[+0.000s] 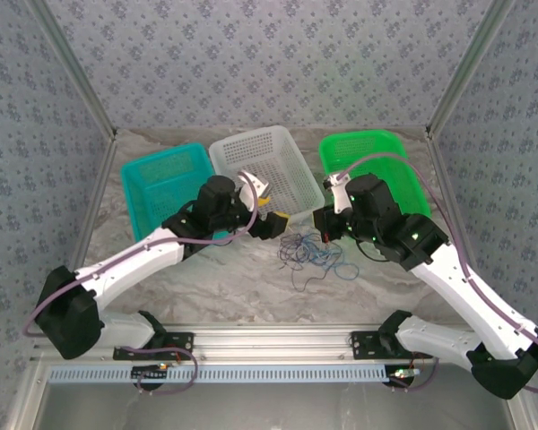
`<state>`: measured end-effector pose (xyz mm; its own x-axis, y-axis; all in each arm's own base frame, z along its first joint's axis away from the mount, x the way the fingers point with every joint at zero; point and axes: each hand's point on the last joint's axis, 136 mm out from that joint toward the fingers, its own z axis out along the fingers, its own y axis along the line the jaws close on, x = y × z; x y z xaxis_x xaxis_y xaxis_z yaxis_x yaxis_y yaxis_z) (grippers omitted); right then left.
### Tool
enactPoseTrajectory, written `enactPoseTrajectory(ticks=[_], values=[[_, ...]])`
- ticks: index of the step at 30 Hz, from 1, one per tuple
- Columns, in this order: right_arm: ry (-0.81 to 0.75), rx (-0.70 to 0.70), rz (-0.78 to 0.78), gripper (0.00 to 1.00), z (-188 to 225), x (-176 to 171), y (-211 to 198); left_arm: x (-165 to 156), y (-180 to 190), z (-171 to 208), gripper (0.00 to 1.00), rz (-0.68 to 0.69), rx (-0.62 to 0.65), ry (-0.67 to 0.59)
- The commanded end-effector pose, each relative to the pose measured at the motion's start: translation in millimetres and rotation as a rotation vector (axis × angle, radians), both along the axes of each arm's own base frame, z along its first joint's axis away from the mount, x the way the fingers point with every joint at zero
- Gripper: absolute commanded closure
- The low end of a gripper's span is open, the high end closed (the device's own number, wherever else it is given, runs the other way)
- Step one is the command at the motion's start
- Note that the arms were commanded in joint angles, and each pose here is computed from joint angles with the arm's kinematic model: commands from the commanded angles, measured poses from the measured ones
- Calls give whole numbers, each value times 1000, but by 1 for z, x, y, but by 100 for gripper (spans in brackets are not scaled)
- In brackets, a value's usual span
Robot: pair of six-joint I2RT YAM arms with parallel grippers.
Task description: Untangle the cables
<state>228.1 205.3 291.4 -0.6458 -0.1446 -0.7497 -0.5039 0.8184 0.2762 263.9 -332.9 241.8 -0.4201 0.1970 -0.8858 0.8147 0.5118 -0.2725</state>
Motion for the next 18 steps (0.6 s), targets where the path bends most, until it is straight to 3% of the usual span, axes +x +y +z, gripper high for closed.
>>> enactPoseTrajectory(ticks=[1, 7, 11, 15, 18], values=[[-16, 1, 20, 100, 5, -1, 2, -13, -30, 31, 13, -100, -90, -34], [-49, 4, -9, 100, 12, 5, -1, -10, -46, 19, 17, -88, -68, -12], [-54, -10, -68, 100, 13, 11, -11, -6, -49, 9, 32, -71, -36, 19], [-73, 11, -72, 100, 20, 11, -14, -7, -48, 7, 41, -69, -34, 18], [-86, -44, -77, 100, 17, 11, -23, -3, -43, 8, 53, -39, -24, 1]])
